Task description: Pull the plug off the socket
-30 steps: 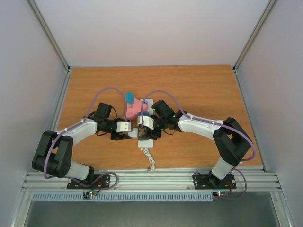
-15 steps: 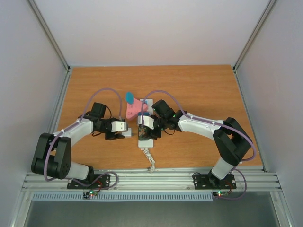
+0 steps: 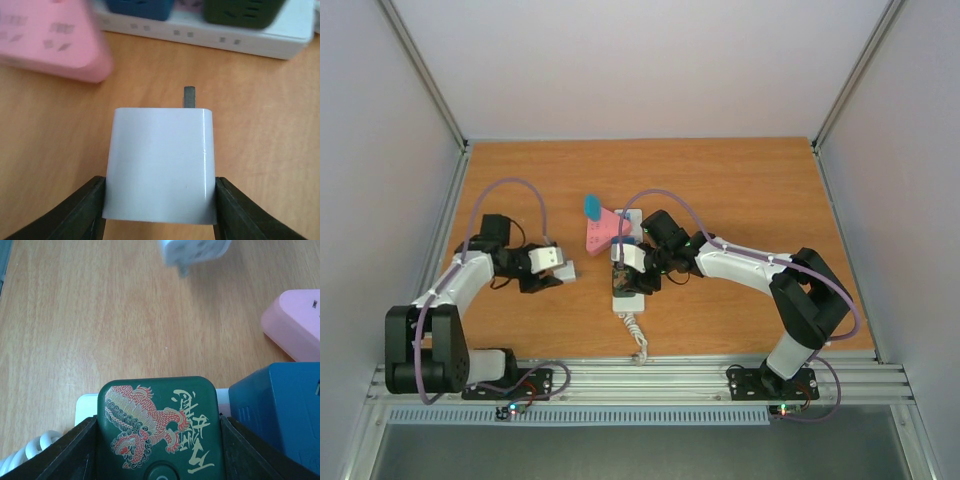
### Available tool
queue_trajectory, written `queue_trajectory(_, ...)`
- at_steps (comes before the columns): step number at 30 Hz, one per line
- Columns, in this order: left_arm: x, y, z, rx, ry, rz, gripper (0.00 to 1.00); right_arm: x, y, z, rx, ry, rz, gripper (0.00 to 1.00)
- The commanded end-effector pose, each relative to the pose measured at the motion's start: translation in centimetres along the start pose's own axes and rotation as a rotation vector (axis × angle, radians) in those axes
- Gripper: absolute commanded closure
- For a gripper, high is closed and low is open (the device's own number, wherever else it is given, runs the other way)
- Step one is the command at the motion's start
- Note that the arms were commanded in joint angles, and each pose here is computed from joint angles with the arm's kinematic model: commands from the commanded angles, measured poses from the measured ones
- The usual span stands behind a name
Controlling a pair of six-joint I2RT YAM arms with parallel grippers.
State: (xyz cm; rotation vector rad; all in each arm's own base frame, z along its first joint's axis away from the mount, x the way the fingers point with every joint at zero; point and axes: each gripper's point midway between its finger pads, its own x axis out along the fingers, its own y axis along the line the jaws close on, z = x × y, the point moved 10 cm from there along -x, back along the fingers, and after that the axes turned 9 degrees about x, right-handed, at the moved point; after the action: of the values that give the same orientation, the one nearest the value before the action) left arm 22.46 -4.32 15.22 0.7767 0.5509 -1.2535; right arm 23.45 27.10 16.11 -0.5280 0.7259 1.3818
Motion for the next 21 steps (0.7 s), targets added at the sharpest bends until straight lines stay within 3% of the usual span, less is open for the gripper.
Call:
queue_trajectory(1, -3.0, 2.9, 0.2, -0.085, -0.062, 0.095, 0.72, 1.4, 1.6, -6.0, 0.225, 0.293, 0.096, 0.74)
queue_trajectory(10, -6.8, 9.6, -1.0, -0.283, -0.071, 0.306, 0.71, 1.4, 1.4, -5.6, 0.233, 0.271, 0.085, 0.68)
queue_trajectory(21, -8.5, 19.0, -5.7, -0.67, 0.018, 0.653, 0.7, 1.4, 1.2, -5.1, 0.243, 0.246, 0.076, 0.57)
